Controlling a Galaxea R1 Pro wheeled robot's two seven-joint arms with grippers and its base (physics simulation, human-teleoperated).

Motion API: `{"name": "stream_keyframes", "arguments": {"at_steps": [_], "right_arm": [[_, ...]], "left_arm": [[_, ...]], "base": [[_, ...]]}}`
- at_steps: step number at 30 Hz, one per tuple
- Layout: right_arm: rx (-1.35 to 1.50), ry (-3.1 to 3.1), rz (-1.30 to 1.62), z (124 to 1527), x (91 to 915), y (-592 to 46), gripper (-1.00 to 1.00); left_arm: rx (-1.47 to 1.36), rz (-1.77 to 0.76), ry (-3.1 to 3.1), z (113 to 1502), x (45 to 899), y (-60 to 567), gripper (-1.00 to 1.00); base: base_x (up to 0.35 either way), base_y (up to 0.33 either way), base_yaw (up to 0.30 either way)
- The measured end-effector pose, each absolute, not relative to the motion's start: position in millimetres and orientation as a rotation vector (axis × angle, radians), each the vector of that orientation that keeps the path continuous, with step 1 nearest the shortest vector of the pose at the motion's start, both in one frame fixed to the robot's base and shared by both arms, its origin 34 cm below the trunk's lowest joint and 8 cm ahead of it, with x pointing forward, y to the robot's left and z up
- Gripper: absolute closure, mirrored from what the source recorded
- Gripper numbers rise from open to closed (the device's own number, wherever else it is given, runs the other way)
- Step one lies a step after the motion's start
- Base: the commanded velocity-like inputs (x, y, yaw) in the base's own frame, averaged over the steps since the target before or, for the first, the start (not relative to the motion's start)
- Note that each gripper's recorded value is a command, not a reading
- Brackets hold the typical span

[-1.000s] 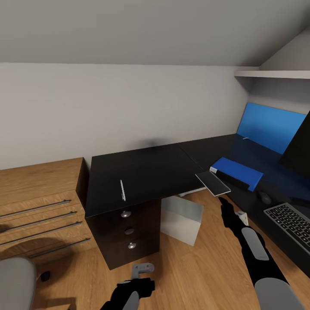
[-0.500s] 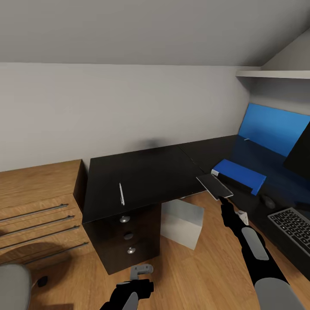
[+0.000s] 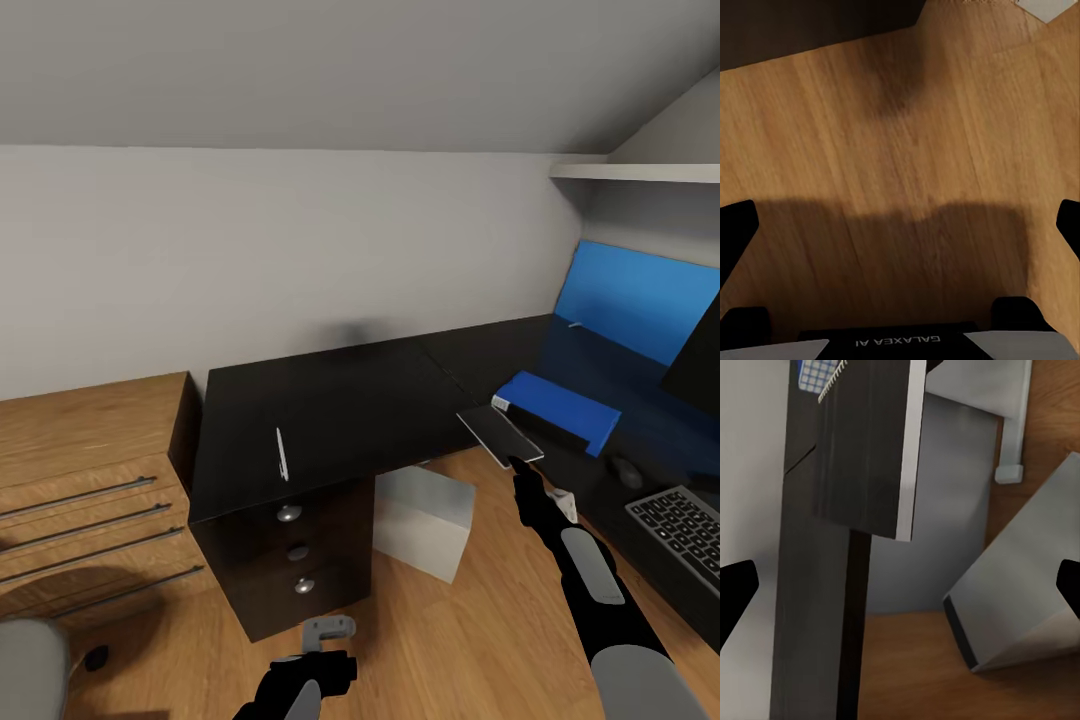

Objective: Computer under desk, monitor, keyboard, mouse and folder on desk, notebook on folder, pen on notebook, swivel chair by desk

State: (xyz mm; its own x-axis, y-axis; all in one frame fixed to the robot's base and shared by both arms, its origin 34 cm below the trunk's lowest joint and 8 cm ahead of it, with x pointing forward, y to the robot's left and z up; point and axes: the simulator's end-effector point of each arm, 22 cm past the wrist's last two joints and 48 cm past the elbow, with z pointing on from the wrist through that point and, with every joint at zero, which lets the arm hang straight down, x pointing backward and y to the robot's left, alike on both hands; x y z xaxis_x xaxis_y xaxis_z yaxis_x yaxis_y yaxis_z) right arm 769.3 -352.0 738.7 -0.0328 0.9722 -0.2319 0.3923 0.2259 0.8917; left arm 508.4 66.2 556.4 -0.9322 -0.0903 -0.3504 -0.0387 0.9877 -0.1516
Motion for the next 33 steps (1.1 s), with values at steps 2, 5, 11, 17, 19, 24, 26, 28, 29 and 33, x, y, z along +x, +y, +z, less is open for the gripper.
{"name": "stream_keyframes", "arguments": {"at_steps": [2,5,11,17,19,24,26,28,29,33], "right_arm": [[1.315,1.588,0.8,739,769,-352,-1.0],[1.315,1.588,0.799,739,769,-353,-1.0],[1.317,1.582,0.793,739,769,-355,-1.0],[1.333,1.538,0.753,742,769,-366,-1.0],[1.337,1.525,0.743,742,769,-369,-1.0],[1.345,1.495,0.716,744,769,-376,-1.0],[1.345,1.493,0.714,745,769,-377,-1.0],[1.345,1.493,0.713,745,769,-378,-1.0],[1.346,1.493,0.713,745,769,-377,-1.0],[1.346,1.494,0.714,744,769,-377,-1.0]], "left_arm": [[-0.093,-0.202,2.769,556,508,66,-1.0],[-0.094,-0.202,2.77,556,508,66,-1.0],[-0.093,-0.2,2.772,555,507,66,-1.0],[-0.091,-0.196,2.781,552,505,67,-1.0],[-0.09,-0.195,2.782,552,504,67,-1.0],[-0.087,-0.196,2.785,551,503,67,-1.0],[-0.087,-0.196,2.784,551,503,67,-1.0],[-0.087,-0.195,2.784,551,503,67,-1.0],[-0.087,-0.195,2.784,551,503,67,-1.0],[-0.087,-0.195,2.784,551,503,67,-1.0]], "base": [[0.118,0.0,0.0],[0.06,0.0,0.0],[0.014,0.0,0.0],[0.002,0.0,0.0],[0.0,0.0,0.0],[0.0,0.0,0.0],[0.0,0.0,0.0],[0.0,0.0,0.0],[0.0,0.0,0.0],[0.013,0.0,0.0]]}}
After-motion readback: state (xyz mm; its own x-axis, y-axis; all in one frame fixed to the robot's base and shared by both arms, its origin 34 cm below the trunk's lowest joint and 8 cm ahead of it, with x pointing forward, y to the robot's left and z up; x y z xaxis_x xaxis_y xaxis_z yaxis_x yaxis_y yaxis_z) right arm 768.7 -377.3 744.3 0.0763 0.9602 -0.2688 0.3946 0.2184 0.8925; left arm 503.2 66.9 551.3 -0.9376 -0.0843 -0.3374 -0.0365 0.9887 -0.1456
